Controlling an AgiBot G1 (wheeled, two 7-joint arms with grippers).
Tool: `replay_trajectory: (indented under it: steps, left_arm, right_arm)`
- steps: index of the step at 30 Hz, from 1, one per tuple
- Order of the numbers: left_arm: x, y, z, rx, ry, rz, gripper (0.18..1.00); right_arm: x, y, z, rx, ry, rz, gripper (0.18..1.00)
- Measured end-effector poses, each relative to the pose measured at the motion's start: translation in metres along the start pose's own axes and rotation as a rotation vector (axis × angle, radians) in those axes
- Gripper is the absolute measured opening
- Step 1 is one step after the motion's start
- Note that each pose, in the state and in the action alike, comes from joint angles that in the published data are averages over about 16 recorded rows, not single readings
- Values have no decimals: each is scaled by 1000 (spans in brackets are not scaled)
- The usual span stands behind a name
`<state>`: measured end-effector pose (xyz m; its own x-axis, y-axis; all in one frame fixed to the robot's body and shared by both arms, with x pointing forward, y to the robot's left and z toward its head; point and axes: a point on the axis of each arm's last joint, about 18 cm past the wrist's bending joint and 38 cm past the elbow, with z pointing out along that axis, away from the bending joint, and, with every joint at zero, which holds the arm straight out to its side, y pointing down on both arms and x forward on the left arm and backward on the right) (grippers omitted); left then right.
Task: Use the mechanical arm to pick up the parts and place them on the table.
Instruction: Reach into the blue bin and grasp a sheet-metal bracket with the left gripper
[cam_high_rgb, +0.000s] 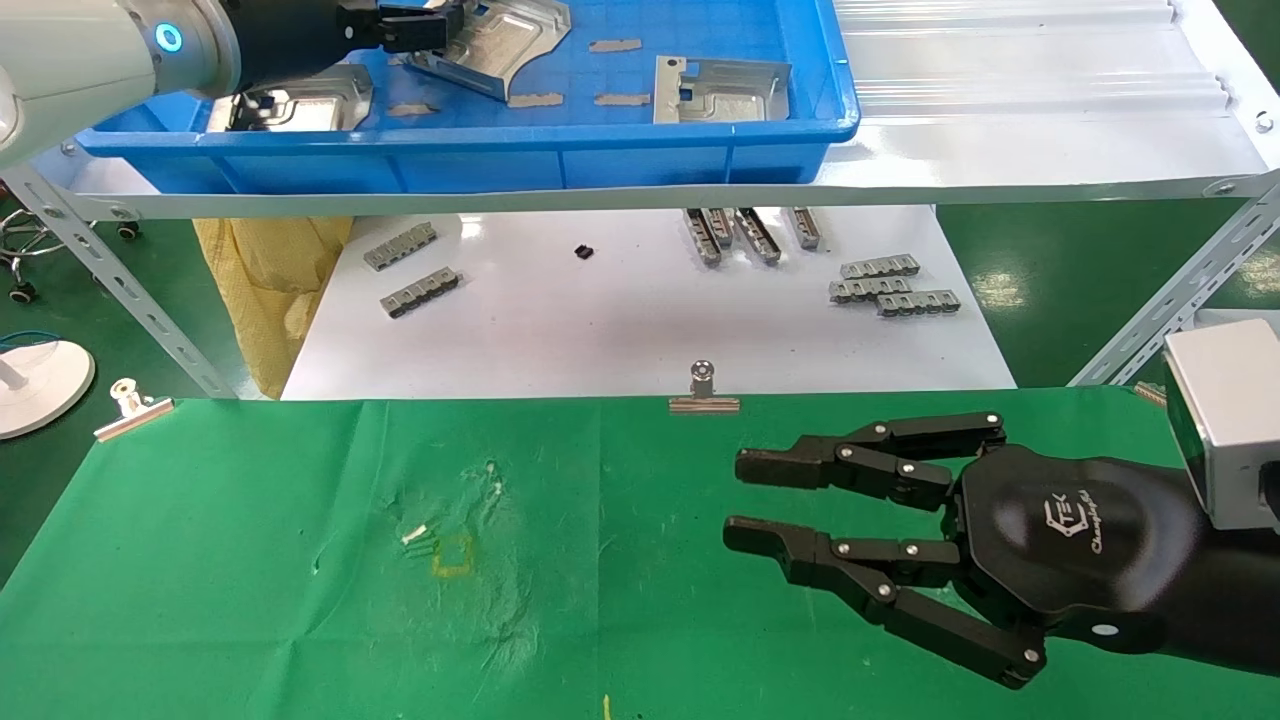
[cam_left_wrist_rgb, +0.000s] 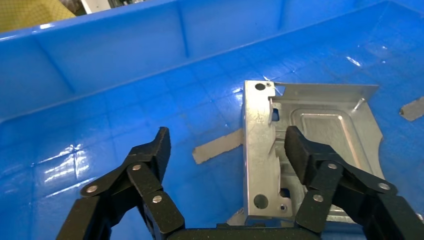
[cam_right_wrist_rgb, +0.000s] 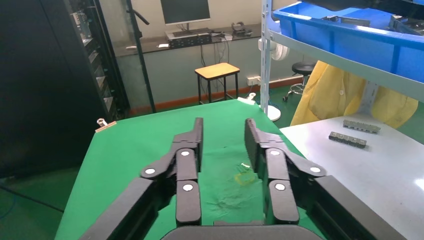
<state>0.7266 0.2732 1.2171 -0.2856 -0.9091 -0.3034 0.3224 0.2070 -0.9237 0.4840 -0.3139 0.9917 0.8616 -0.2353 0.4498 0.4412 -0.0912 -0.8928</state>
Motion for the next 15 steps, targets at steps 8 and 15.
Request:
replay_trajectory:
  steps: [8,15]
  left_arm:
    - [3,2,1,-8,11,15,748]
    - [7,2,3,-12,20,45,590]
  right_arm:
    - [0,0,0,0,0,0,485]
    - [0,0,0,0,0,0,649]
